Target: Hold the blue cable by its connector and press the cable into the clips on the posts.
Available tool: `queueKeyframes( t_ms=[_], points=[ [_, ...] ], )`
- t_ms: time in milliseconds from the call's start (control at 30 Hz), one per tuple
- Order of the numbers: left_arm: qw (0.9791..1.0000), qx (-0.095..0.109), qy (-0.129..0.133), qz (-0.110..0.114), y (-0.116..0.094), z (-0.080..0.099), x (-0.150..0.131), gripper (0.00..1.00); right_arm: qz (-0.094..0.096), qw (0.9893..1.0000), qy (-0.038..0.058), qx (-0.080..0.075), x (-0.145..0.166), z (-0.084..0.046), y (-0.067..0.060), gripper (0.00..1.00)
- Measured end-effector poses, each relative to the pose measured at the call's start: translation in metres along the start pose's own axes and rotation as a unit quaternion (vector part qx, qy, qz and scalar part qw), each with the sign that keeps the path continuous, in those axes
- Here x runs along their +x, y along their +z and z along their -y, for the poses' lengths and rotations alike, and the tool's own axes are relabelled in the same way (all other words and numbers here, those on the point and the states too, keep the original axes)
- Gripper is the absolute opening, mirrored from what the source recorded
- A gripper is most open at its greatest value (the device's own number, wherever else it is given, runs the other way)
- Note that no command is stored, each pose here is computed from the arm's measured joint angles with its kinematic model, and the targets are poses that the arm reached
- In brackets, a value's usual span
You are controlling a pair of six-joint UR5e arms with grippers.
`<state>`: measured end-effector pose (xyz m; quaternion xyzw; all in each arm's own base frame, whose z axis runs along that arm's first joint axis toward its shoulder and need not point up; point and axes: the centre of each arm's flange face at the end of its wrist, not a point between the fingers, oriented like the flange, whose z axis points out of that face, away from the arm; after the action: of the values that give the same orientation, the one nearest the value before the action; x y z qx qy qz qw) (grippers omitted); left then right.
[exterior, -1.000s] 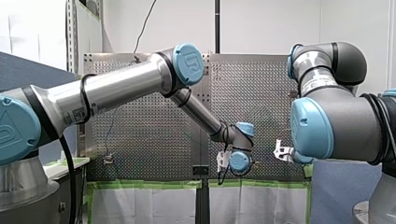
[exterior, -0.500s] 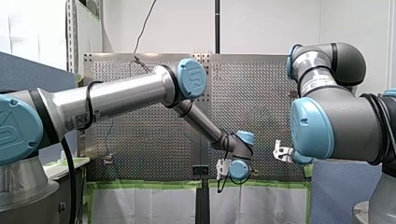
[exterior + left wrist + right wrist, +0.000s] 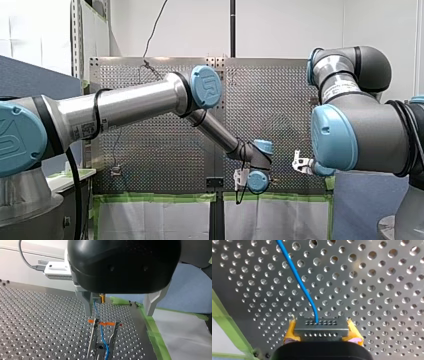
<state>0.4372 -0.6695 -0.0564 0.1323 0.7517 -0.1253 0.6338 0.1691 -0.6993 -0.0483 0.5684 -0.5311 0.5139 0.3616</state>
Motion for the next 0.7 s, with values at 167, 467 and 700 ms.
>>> queueKeyframes(
  t_ms=[167,467,700],
  points=[
    [1.0000,-0.003,-0.001,0.002,0.0026,-0.0003,-0.0039,1.00,0.000,1.0000,0.0000,0.001,-0.0003,0.0002,0.0000,0.00],
    [1.0000,-0.007,0.002,-0.002,0.0030,0.0011,-0.0084,1.00,-0.001,1.0000,-0.0002,0.001,-0.0011,0.0005,0.0002,0.00],
    [0.9999,-0.009,0.003,-0.004,0.0012,0.0003,-0.0057,1.00,-0.001,1.0000,-0.0004,0.003,-0.0013,0.0009,0.0004,0.00]
  ],
)
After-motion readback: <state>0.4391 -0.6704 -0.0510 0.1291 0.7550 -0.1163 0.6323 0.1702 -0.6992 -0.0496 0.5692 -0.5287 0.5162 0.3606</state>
